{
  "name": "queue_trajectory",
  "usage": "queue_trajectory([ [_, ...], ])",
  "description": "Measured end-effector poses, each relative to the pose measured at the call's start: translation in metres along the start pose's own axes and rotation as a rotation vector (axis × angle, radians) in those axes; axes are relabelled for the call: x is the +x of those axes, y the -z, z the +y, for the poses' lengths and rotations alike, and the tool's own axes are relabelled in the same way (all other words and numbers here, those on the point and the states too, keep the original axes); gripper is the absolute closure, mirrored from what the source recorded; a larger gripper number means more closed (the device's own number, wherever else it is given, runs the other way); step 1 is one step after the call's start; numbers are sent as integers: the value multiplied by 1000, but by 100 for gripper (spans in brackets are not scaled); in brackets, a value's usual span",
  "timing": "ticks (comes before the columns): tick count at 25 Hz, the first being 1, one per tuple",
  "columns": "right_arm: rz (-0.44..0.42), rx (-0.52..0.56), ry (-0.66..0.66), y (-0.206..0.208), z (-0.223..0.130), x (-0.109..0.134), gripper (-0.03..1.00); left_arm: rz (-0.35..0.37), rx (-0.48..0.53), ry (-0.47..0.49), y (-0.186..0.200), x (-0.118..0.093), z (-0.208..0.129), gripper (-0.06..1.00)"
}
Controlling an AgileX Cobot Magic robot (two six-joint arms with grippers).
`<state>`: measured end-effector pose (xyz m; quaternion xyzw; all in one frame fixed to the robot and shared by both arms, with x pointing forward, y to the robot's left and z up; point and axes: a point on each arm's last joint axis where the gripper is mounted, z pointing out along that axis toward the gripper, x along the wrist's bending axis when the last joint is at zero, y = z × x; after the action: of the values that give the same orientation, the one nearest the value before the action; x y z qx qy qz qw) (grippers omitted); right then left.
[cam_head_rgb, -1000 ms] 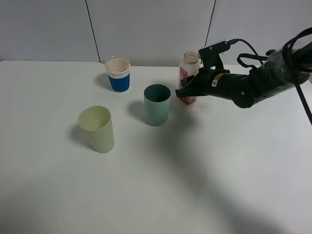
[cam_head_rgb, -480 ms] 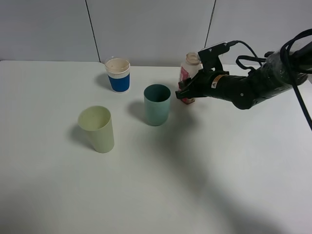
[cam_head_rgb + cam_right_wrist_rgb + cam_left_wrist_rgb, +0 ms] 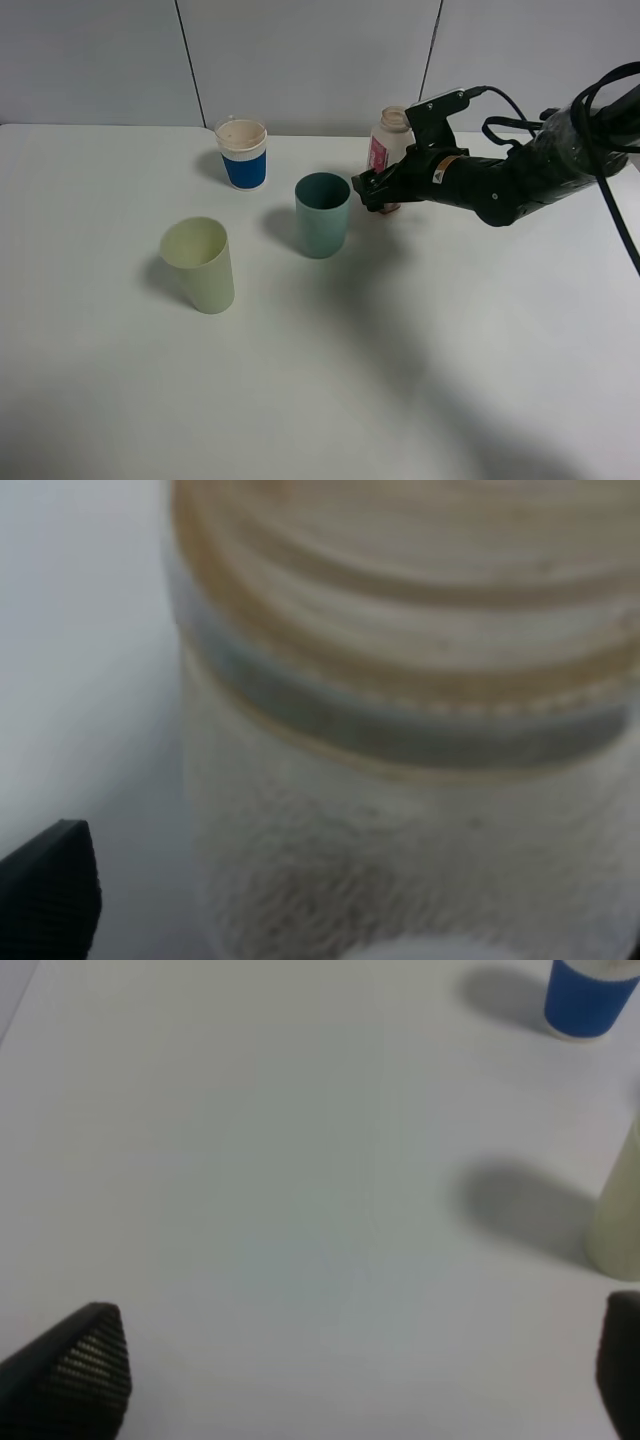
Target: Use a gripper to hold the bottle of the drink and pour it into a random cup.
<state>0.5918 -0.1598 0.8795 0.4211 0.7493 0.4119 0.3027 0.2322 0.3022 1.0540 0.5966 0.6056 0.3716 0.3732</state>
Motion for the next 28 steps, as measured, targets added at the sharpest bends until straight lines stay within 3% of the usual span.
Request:
queue_trajectory([
  [5,-7,-9,8,13,18,-3,3,0,0,0,0,0,0,2],
  [12,-40,-50,119,52,64,-10,3,0,0,0,0,0,0,2],
  [22,-126,-180,165,129,123,-30,3,0,0,0,0,0,0,2],
  [28,-219,-168,159,178,136,-54,3,0,0,0,0,0,0,2],
])
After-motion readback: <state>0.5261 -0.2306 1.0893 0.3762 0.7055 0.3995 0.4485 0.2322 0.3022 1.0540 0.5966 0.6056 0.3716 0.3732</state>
